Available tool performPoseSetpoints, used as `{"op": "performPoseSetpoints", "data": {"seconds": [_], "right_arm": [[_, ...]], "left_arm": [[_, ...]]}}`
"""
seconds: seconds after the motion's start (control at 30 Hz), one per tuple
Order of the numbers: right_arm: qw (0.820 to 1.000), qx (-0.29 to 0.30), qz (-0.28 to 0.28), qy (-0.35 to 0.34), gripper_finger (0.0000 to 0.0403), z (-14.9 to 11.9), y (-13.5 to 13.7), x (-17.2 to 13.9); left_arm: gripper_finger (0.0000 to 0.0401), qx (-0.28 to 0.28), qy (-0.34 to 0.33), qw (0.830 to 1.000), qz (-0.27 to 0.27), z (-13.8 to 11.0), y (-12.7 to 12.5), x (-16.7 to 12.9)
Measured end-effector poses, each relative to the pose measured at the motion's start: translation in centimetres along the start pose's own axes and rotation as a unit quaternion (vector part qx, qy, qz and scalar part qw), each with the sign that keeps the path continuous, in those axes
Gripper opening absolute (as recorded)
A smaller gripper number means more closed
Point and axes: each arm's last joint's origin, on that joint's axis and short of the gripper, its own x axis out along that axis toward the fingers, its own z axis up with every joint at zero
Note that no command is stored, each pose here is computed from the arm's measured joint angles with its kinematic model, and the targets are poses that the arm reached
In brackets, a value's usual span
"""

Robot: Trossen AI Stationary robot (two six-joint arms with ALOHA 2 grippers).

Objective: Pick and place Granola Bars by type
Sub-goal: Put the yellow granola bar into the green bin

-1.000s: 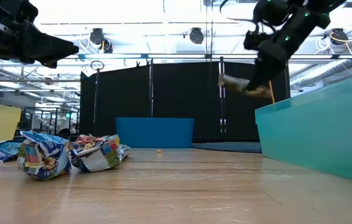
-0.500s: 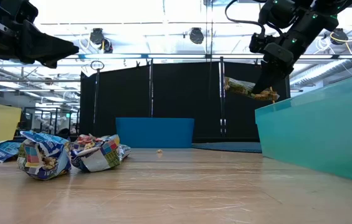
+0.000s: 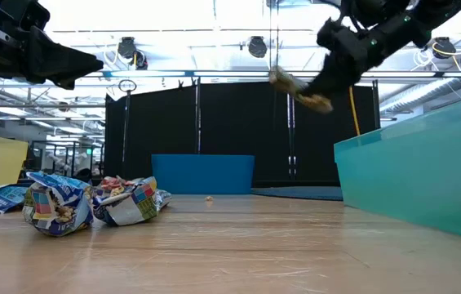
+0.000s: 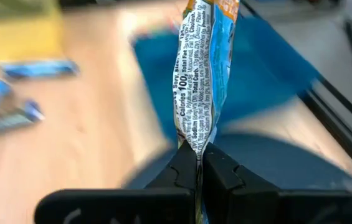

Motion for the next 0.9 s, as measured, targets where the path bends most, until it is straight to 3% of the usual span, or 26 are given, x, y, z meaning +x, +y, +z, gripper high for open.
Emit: {"op": "performPoseSetpoints", "data": {"seconds": [0.1, 0.3, 0.77, 0.9], "right_arm": [[0.996, -0.011, 0.057, -0.069, 0.0000, 0.0, 0.3, 0.3], [0.970, -0.002, 0.183, -0.162, 0.0000, -0.8, 0.7, 0.4], [0.967, 0.014, 0.196, -0.160, 0.0000, -1.3, 0.7, 0.4], [0.957, 0.014, 0.246, -0.155, 0.0000, -1.3, 1.3, 0.3]], "left_arm": [[0.0102, 0.000, 0.000, 1.000, 0.000, 0.0, 0.0, 0.0], [0.0102, 0.000, 0.000, 1.000, 0.000, 0.0, 0.0, 0.0], [0.0102, 0.000, 0.000, 1.000, 0.000, 0.0, 0.0, 0.0], [0.0102, 0.000, 0.000, 1.000, 0.000, 0.0, 0.0, 0.0]]}}
